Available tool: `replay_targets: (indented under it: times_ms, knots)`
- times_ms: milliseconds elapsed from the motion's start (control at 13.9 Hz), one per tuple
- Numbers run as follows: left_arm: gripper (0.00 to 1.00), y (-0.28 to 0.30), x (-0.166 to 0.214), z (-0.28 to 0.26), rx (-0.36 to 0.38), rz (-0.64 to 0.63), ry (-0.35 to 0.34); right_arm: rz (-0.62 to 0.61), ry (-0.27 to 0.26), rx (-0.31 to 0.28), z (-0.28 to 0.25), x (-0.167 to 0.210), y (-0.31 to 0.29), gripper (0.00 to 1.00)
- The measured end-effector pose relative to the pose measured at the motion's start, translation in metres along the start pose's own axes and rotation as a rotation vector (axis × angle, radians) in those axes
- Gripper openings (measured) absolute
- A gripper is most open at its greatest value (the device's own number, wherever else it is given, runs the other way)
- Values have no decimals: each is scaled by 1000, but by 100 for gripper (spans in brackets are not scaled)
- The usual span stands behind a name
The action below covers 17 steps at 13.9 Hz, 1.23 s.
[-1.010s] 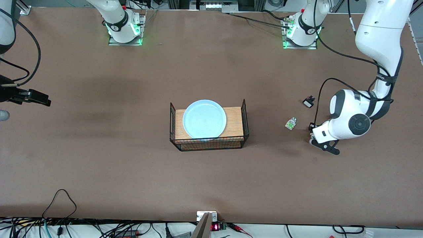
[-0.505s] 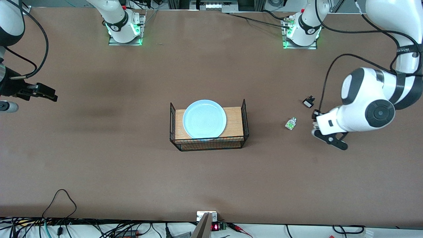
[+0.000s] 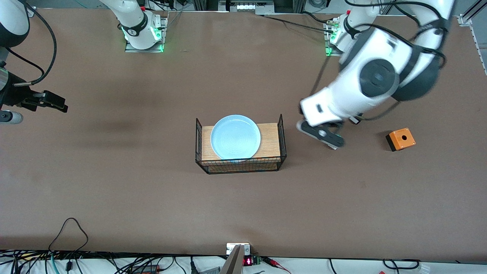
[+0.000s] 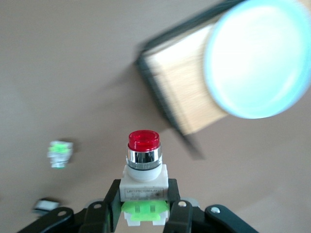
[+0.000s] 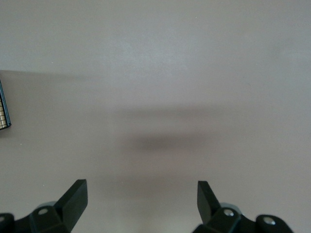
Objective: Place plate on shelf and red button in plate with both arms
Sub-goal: 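Carry the red button with the left gripper over the plate, then lower the red button onto the plate and open the left gripper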
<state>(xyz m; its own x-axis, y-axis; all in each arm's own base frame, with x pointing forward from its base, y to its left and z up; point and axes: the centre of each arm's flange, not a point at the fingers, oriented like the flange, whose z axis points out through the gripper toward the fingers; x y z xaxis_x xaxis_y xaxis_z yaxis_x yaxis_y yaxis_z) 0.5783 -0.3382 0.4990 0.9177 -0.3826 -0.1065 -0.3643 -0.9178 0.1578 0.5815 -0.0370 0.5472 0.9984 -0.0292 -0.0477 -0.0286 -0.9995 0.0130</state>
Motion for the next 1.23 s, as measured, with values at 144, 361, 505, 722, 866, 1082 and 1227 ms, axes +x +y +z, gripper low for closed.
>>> replay_targets:
  times_ms: [144, 361, 505, 722, 866, 1082, 1227]
  knots:
    - [41, 78, 3, 7, -24, -32, 42, 0, 0, 0, 0, 0, 0, 100]
    - [41, 147, 17, 53, -46, -111, 74, 1, 5, 0, -1, 0, 1, 100]
    - [41, 152, 33, 90, 4, -128, 98, 1, 7, 0, -1, 0, 1, 100]
    - [41, 129, 61, 124, 15, -158, 148, 1, 8, 0, -1, 1, 0, 100]
    - [41, 125, 67, 135, 11, -166, 150, 1, 8, 0, -1, 1, 0, 100]
    - [47, 124, 68, 144, 14, -169, 139, 1, 8, 0, -1, 1, 0, 100]
    - [65, 124, 70, 137, 8, -186, 151, 1, 9, 0, -2, 1, 0, 100]
